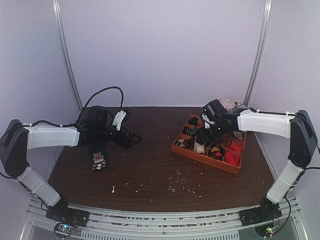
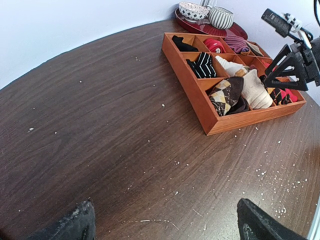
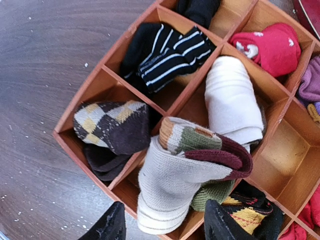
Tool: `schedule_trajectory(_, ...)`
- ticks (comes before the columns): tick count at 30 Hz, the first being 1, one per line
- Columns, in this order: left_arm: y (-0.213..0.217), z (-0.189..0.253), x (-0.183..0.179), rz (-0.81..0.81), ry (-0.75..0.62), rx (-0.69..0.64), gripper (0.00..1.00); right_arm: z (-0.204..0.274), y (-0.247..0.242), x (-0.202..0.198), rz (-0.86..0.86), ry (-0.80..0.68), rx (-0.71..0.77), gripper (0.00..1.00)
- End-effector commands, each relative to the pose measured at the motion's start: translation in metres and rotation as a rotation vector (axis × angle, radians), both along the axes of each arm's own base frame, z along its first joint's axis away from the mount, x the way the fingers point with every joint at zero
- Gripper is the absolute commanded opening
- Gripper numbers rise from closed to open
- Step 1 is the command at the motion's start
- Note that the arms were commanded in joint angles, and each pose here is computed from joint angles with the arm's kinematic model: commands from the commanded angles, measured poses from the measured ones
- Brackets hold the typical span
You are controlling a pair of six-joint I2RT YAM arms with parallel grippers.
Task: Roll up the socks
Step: Place a pair of socks in the storage box, then adjust the pair of socks at the center of the board.
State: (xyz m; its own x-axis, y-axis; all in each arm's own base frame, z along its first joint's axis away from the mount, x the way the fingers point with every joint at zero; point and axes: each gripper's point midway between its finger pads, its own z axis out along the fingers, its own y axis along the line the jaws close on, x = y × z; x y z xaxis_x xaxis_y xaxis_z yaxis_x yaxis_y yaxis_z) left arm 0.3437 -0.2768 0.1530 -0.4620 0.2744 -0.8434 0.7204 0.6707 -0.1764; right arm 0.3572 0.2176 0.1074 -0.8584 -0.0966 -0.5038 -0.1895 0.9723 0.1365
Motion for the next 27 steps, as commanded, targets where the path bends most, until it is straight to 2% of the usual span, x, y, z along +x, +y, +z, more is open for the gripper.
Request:
schedule_trajectory(1, -0.002, 0.017, 0.006, -0.003, -0.053, -0.011, 0.98, 0.012, 0.002, 0.003, -0.012, -0.016, 0.046, 0.54)
schedule_trajectory(14, -0.003, 0.017, 0.005, -0.014, -0.053, -0.016, 0.98, -0.025, 0.004, 0.015, -0.064, 0.015, 0.063, 0.54)
schedule_trajectory(19, -0.003, 0.018, 0.003, -0.022, -0.057, -0.011, 0.98, -0.043, 0.005, 0.023, -0.066, 0.034, 0.023, 0.53)
schedule_trajectory(27, -0.001, 0.017, 0.002, -0.021, -0.061, -0.001, 0.98, -0.069, 0.002, 0.015, -0.005, 0.118, -0.063, 0.18)
